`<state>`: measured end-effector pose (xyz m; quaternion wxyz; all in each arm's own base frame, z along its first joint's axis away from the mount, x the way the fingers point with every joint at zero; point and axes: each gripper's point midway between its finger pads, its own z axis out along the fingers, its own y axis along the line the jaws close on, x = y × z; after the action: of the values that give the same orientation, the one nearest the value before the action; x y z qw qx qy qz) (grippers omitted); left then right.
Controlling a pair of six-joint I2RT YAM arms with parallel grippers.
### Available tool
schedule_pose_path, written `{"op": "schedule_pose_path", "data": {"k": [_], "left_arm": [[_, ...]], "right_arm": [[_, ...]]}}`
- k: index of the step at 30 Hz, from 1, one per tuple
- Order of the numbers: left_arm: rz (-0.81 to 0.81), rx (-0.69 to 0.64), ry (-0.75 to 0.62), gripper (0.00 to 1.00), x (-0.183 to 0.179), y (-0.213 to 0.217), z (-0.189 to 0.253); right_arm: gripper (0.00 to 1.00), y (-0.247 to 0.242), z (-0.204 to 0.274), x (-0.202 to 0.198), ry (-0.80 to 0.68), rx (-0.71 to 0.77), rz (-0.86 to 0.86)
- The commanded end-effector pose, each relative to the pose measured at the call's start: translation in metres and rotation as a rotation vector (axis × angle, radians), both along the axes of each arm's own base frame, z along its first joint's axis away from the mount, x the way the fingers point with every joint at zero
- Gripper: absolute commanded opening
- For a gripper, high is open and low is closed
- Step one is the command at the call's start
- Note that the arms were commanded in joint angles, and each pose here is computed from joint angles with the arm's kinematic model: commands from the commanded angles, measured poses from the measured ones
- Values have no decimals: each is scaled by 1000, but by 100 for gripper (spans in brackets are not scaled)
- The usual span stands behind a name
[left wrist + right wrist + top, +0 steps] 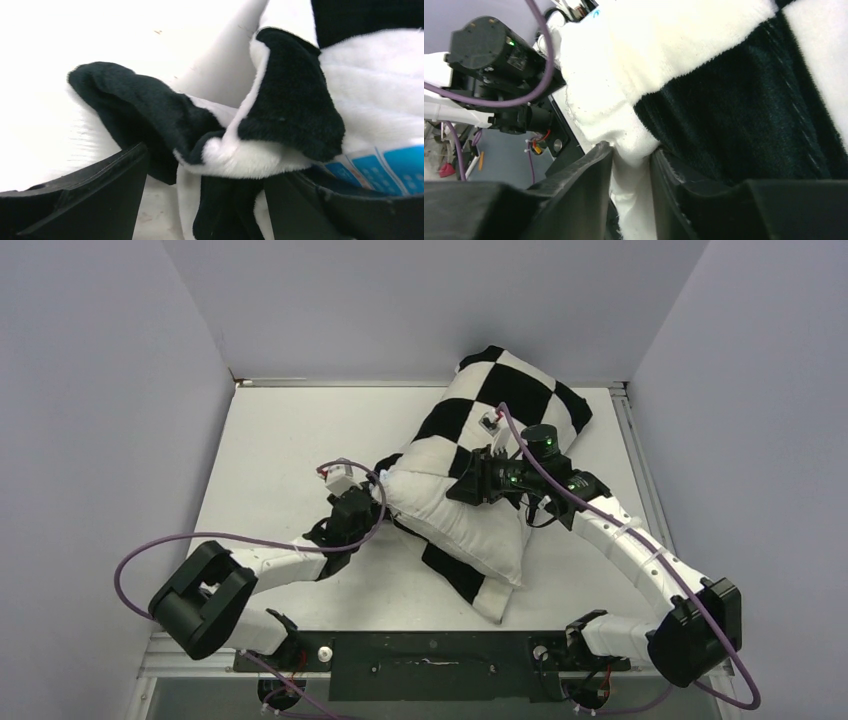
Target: Remove the pillowcase from the pillow
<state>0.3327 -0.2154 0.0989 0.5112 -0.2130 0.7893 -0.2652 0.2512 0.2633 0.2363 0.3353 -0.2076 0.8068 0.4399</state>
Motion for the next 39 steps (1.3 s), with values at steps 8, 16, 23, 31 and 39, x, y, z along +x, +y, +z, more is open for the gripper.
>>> {"op": "schedule_pose_path", "data": {"k": [8,16,23,31,39], "left_arm": [[185,33,53,96,-42,84,38],[26,58,-44,96,-71,88,97],[-222,57,-64,96,-63,38,125],[-353,79,90,98,-59,7,76],[-369,76,183,77,-66,4,21]], "right_arm": [[63,-7,25,5,-140,-120,66],[81,-12,48,46,-244,-199,-59],[86,23,49,77,-316,-277,-55],[90,68,17,100,-337,-415,-18],[94,95,-39,99,-324,-580,88]]}}
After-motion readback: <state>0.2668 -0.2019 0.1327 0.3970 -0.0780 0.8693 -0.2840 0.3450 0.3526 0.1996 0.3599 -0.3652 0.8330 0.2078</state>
